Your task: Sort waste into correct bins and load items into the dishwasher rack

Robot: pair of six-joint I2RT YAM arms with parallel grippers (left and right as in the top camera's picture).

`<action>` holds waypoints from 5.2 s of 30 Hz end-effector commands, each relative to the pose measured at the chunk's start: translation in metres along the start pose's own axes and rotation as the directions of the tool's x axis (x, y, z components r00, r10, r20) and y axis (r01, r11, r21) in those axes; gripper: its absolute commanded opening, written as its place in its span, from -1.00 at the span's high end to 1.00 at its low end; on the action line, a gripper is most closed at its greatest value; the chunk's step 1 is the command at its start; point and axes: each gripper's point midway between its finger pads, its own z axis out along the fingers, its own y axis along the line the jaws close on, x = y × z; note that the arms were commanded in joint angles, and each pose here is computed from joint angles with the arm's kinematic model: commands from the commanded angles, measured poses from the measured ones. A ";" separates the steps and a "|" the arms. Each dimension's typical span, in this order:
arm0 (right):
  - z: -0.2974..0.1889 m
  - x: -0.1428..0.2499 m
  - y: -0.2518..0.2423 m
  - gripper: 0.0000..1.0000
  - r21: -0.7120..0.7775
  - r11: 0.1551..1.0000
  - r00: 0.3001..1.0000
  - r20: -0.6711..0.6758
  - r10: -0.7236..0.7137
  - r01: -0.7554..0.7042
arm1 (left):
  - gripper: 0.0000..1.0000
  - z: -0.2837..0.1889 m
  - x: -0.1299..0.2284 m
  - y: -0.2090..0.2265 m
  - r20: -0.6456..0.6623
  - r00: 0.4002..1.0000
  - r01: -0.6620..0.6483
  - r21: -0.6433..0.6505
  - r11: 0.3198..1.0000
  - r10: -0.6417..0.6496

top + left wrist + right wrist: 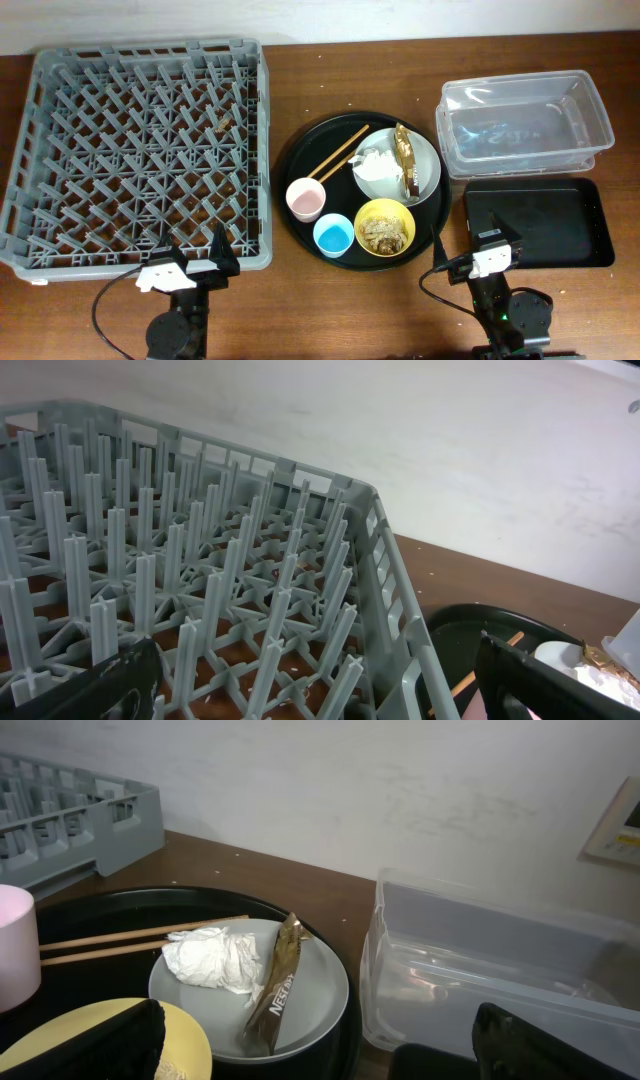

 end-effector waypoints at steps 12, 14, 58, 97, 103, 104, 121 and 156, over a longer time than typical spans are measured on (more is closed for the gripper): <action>0.007 -0.109 0.006 -0.97 -0.139 0.946 0.935 -0.252 0.251 -0.292 | -0.99 0.036 -0.103 -0.078 -0.343 0.935 -0.056 0.095 0.994 0.085; 0.034 -0.111 0.005 -0.97 -0.124 0.926 0.848 -0.458 0.266 -0.358 | -0.99 0.062 -0.098 -0.103 -0.551 0.827 -0.048 0.130 0.990 0.112; 0.203 0.113 0.037 -0.27 0.280 0.954 0.296 -0.907 0.299 -0.107 | -0.99 0.112 -0.062 -0.113 -0.748 0.654 -0.076 0.089 0.993 0.117; 0.059 0.077 0.176 0.47 0.045 0.916 0.209 -0.968 0.138 -0.398 | -0.99 0.104 -0.056 -0.121 -0.776 0.620 -0.031 0.123 0.992 0.116; 0.067 0.025 0.183 0.92 -0.056 0.887 0.286 -0.954 0.087 -0.459 | -0.99 0.097 -0.060 -0.118 -0.791 0.606 0.001 0.109 0.994 0.086; 0.065 -0.003 0.178 0.92 -0.092 0.885 0.320 -0.945 0.066 -0.457 | -0.99 0.094 -0.079 -0.112 -0.778 0.627 0.078 0.107 0.991 0.034; 0.097 -0.245 0.250 0.92 -0.817 0.370 0.893 -0.438 0.101 -0.443 | -0.38 0.000 -0.156 -0.201 -0.855 0.500 0.809 0.518 0.277 0.138; 0.113 -0.244 0.183 -0.39 -0.785 0.335 0.853 -0.492 0.174 -0.521 | -0.16 0.051 -0.123 -0.148 -0.845 0.534 0.630 0.427 0.648 0.037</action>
